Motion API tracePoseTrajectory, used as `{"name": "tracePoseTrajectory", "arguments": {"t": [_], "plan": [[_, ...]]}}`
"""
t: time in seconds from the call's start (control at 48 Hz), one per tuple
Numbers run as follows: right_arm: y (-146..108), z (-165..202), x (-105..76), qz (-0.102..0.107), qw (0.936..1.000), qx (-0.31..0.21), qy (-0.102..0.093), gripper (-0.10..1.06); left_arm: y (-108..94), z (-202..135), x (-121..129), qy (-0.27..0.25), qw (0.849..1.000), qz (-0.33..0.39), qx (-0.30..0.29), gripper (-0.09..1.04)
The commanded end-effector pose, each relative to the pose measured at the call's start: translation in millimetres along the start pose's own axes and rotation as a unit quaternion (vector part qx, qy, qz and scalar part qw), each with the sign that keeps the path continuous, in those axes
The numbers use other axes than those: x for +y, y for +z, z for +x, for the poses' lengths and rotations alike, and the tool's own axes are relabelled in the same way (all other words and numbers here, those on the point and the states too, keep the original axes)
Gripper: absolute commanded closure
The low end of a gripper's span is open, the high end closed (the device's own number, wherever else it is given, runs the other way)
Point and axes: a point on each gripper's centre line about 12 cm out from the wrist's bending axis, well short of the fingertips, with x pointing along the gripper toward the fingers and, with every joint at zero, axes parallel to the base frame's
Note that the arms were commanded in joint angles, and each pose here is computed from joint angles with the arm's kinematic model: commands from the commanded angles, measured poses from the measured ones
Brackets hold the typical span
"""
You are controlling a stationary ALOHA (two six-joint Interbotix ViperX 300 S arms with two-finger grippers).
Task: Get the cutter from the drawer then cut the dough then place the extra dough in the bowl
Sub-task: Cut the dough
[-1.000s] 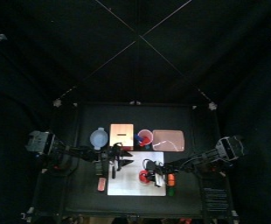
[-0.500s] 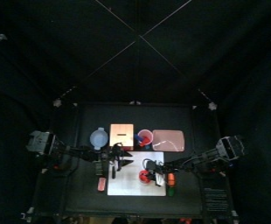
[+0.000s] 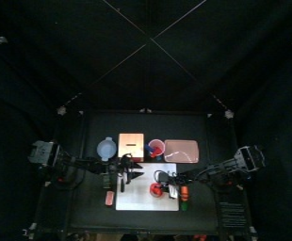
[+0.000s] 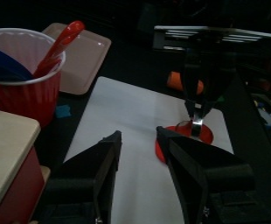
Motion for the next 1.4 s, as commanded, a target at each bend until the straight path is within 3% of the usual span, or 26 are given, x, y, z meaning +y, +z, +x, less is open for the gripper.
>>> {"name": "tracePoseTrajectory", "arguments": {"t": [0.021, 0.854, 1.396], "plan": [[17.4, -10.7, 3.7, -0.003, 0.9995, -0.03, 0.007, 0.38, 5.8, 0.8, -1.2, -0.002, 1.0, -0.001, -0.01, 0.16], [9.7, 1.5, 19.5, -0.006, 0.9997, -0.01, 0.021, 0.38, 4.8, 1.2, -0.4, 0.0, 1.0, -0.001, -0.008, 0.16], [-0.1, 6.9, 15.1, 0.001, 0.9999, 0.007, 0.015, 0.35, 4.5, 1.5, 0.2, 0.0, 1.0, -0.001, -0.007, 0.16]]}}
